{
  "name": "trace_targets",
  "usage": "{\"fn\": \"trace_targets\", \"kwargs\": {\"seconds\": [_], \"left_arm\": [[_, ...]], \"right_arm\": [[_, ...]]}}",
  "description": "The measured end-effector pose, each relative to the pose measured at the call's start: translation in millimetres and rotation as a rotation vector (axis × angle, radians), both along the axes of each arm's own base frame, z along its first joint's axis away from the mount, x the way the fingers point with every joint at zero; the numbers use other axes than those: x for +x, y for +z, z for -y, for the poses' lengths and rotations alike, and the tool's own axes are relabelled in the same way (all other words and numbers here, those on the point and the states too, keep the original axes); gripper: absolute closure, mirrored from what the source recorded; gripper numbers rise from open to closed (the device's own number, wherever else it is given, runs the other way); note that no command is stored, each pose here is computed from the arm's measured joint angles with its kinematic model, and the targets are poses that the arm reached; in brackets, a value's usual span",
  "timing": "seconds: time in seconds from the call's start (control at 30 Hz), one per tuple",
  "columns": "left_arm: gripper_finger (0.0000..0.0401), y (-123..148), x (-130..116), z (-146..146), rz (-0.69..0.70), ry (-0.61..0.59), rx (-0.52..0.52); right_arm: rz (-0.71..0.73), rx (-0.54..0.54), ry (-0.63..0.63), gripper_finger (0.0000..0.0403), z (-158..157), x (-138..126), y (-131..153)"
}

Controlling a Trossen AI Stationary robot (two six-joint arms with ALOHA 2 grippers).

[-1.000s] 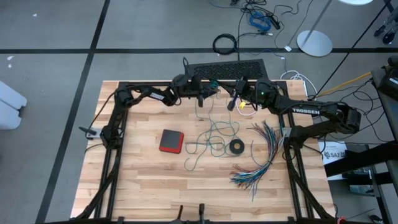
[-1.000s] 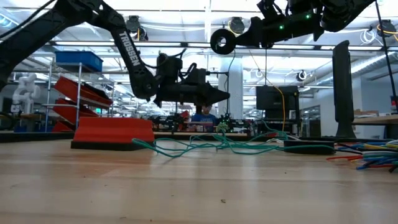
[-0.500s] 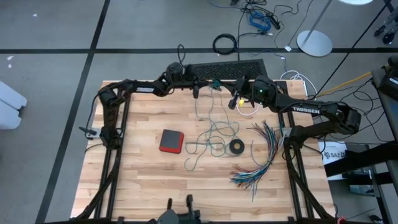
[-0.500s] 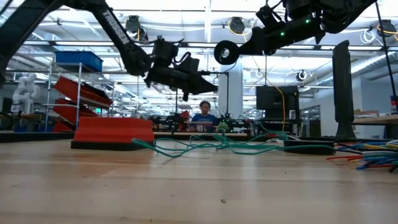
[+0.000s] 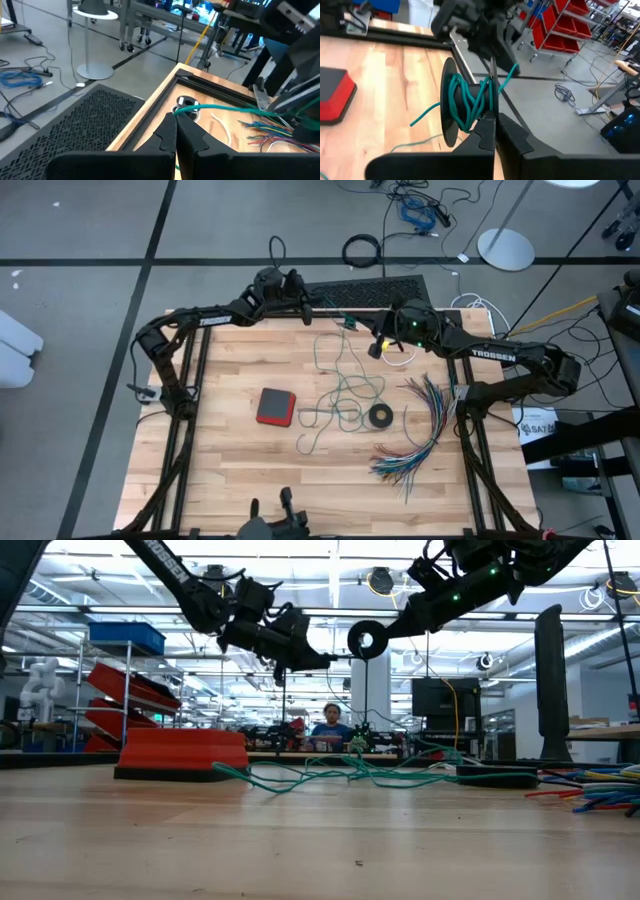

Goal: Coiling cords
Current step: Coil the green wire cable on the spool

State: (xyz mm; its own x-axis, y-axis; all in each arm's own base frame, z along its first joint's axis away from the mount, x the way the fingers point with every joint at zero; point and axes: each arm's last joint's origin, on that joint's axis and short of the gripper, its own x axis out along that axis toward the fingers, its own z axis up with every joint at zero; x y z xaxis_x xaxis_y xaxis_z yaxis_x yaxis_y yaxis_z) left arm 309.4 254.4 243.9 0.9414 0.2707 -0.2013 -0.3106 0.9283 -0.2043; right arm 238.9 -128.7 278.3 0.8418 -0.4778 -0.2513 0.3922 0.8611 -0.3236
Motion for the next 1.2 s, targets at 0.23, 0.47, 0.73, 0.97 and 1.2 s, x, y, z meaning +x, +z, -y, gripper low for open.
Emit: {"fn": "trace_targets", "kwargs": {"seconds": [0.23, 0.47, 0.73, 0.97, 1.2], "left_arm": [[0.0401, 9.7, 0.4, 12.9, -0.022, -0.011, -0.023], [0.0401, 11.4, 10.5, 29.2, -0.023, -0.049, -0.050], [0.0401, 20.4, 14.5, 30.3, -0.002, -0.055, -0.037], [0.0401, 26.1, 15.8, 29.1, 0.016, -0.041, -0.050], [0.0401, 22.9, 21.8, 39.1, -0.014, -0.053, -0.067]], "right_arm": [[-0.050, -0.053, -0.076, 0.0403, 1.5, -1.5, -1.4], [-0.144, -0.119, -0.197, 0.0403, 4.5, -5.1, -4.7], [-0.194, -0.162, -0.157, 0.0403, 1.0, 1.2, -9.9], [-0.210, -0.201, -0.196, 0.0403, 5.7, 9.8, -17.1], [-0.240, -0.253, -0.282, 0.0403, 9.7, 16.2, -23.2]]}}
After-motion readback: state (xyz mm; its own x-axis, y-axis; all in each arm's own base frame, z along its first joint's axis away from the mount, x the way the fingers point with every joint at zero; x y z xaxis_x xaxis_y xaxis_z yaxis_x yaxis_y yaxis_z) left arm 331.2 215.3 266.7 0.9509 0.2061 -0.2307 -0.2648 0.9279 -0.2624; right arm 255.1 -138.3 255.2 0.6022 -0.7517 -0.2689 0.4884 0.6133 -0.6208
